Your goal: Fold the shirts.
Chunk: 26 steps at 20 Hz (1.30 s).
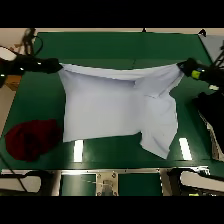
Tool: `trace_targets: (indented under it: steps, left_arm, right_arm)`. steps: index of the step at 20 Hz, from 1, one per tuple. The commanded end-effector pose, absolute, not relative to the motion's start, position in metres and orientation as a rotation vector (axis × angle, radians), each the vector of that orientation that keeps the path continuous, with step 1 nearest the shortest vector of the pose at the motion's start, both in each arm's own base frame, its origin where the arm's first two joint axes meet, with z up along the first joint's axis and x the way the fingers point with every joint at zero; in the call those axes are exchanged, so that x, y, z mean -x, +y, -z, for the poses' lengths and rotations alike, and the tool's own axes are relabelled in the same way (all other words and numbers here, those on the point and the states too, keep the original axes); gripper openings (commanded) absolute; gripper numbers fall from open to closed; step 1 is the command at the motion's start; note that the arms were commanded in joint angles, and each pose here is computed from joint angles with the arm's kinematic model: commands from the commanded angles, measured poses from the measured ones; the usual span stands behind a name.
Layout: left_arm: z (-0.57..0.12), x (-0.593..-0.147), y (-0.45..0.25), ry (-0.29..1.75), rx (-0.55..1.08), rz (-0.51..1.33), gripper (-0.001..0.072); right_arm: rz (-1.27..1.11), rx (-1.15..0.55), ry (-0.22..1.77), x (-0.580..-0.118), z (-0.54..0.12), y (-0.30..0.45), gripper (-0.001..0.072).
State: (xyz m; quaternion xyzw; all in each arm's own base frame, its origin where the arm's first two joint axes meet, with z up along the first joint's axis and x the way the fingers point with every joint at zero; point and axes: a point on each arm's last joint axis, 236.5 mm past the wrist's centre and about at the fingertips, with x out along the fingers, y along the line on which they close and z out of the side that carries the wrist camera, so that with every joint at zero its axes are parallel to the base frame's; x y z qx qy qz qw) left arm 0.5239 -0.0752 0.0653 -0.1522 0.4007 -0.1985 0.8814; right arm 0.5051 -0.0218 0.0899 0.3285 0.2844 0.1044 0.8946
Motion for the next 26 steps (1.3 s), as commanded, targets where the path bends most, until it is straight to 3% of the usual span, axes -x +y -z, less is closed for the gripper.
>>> trace_targets:
  steps: [1, 8, 19, 22, 26]
  left_arm:
    - [0.016, -0.566, -0.077, 0.895, 0.405, 0.403, 0.0025]
    - [-0.02, -0.601, -0.069, 0.816, 0.409, 0.383, 0.0025]
    - [-0.057, -0.619, -0.073, 0.712, 0.459, 0.393, 0.0025]
    - [-0.044, -0.602, -0.082, 0.799, 0.43, 0.443, 0.0025]
    - [-0.003, -0.536, -0.089, 1.133, 0.396, 0.491, 0.0025]
  right_arm:
    - [-0.138, -0.822, 0.722, -0.551, 0.011, -0.034, 0.0018]
    - [-0.181, -0.858, 0.667, -0.604, -0.007, -0.048, 0.0019]
    - [-0.237, -0.816, 0.614, -0.612, -0.044, -0.057, 0.0019]
    - [-0.278, -0.779, 0.694, -0.597, -0.033, -0.049, 0.0018]
    - [-0.249, -0.719, 1.014, -0.531, 0.012, -0.067, 0.0017]
